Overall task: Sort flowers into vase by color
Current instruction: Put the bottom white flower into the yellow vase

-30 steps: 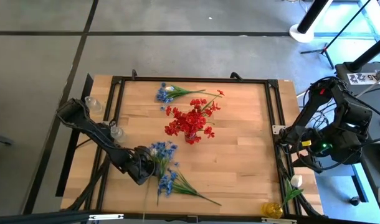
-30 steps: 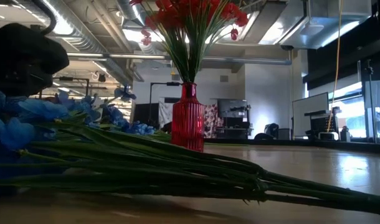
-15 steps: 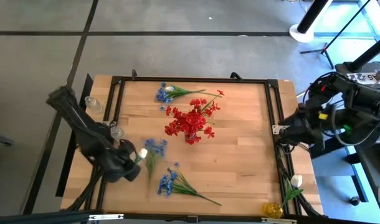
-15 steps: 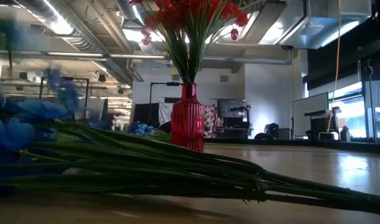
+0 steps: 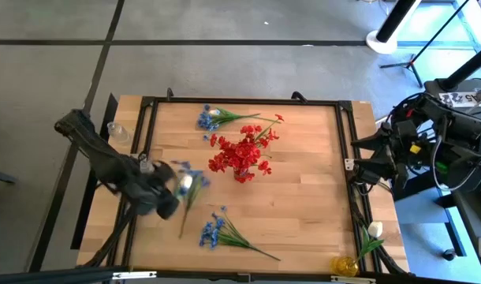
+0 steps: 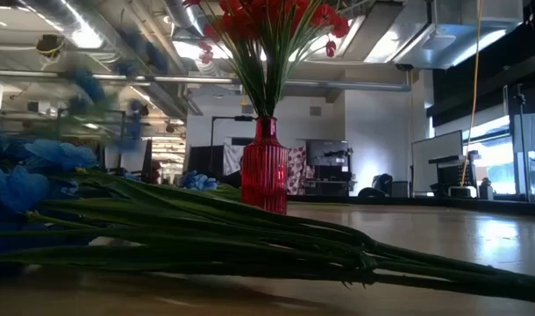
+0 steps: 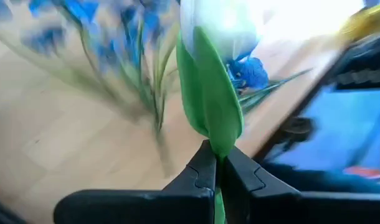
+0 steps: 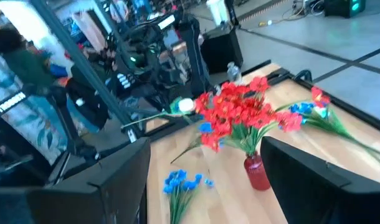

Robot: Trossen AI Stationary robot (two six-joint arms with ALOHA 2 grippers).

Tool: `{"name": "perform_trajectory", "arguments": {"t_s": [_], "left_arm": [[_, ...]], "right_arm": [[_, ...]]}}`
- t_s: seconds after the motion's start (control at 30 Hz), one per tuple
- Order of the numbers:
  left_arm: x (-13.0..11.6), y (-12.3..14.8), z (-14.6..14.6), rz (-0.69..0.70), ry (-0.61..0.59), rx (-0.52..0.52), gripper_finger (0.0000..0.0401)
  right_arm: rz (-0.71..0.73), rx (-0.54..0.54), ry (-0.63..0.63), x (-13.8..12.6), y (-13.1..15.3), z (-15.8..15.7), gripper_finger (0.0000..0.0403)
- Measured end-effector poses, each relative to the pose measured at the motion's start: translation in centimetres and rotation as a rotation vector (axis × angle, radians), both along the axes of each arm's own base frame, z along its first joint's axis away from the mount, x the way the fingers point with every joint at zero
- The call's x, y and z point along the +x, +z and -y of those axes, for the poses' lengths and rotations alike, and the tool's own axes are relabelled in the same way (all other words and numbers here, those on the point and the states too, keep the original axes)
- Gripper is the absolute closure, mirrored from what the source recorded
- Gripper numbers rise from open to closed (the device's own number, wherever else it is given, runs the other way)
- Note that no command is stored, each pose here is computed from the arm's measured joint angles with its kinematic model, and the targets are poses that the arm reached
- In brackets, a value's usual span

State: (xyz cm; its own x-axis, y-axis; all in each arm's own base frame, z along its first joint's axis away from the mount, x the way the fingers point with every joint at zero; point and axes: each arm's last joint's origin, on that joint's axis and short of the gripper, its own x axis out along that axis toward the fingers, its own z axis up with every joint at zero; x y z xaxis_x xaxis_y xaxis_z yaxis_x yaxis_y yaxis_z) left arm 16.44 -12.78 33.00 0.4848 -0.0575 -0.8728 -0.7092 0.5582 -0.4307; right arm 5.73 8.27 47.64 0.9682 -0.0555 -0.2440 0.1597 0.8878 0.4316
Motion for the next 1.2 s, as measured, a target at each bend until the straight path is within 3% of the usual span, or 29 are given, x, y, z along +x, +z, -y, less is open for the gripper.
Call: {"name": "perform_trajectory", "arguments": {"t_s": [0.23,0.3,0.37,0.47,0.6,0.77,0.87,1.03,1.2], "left_arm": [[1.1,-7.4,0.9,-0.587,-0.168,-0.141,0.04],[1.1,-7.9,1.1,-0.654,-0.193,-0.158,0.04],[1.4,-7.9,1.4,-0.634,-0.205,-0.173,0.04],[2.5,-6.2,2.0,-0.447,-0.209,-0.193,0.04],[4.7,-1.6,2.9,-0.051,-0.233,-0.185,0.04],[7.3,3.6,4.2,0.504,-0.3,-0.111,0.04],[8.6,5.3,4.7,0.772,-0.278,0.009,0.04],[11.4,5.5,5.5,0.974,-0.257,0.281,0.04],[15.2,4.5,5.2,1.11,-0.221,0.406,0.04]], "right_arm": [[-0.057,-0.015,0.05,0.4,-0.4,-1.4,0.0098],[-0.061,-0.025,0.05,0.5,-0.5,-1.7,0.0098],[-0.065,-0.031,0.052,0.6,-0.6,-2.0,0.0098],[-0.068,-0.039,0.051,0.8,-0.7,-2.5,0.0098],[-0.077,-0.066,0.052,1.1,-1.0,-3.4,0.0098],[-0.076,-0.128,0.042,1.5,-1.4,-4.6,0.0098],[-0.063,-0.169,0.028,2.1,-1.7,-6.0,0.0098],[-0.069,-0.258,-0.008,4.5,-2.5,-8.7,0.0098],[-0.111,-0.251,0.034,9.2,-2.4,-10.0,0.0098]]}}
